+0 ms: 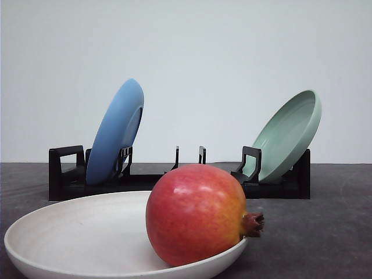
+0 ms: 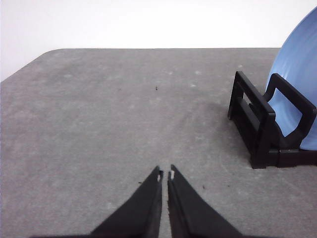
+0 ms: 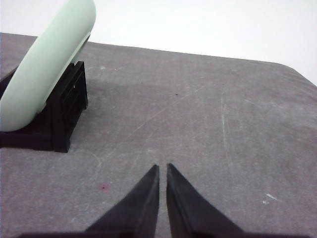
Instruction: Place pomegranate in white plate
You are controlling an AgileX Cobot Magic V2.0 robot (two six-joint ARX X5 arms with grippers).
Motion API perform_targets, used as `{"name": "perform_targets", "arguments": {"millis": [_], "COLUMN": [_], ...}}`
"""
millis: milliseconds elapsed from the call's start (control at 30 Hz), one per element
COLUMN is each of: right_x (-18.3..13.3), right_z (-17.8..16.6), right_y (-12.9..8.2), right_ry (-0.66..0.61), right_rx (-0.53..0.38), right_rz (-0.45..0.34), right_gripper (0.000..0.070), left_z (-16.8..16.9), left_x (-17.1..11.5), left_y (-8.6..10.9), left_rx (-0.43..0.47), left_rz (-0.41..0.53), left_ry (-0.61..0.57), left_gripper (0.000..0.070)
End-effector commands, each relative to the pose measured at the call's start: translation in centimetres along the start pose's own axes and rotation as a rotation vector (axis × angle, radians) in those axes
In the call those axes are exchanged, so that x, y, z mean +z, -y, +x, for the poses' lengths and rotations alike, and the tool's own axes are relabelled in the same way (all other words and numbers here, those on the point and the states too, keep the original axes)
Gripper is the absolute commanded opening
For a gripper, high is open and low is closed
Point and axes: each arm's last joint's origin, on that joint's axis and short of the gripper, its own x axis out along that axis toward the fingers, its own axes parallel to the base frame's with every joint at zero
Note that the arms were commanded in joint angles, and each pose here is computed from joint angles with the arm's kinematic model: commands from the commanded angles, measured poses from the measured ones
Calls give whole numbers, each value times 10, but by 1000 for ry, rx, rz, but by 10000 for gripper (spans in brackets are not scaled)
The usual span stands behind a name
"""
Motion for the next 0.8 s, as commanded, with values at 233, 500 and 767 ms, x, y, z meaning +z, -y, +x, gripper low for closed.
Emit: {"name": "perform_targets", "arguments": {"millis": [233,500,767], "right_x": [-1,-1,-1], "right_z": [0,0,0], "right_y": [0,0,0], "right_ry": [5,5,5], "right_rx": [0,0,0], "right_rz": [14,14,14], "right_gripper": [22,22,22], "left_z": [1,1,1], "left_x": [-4,-4,-4], "left_y": [0,0,0], "left_rx": [-3,-3,-2], "left_rz": [-7,-7,-7], "left_ry": [-9,-9,-9], "left_gripper": [0,0,0]}}
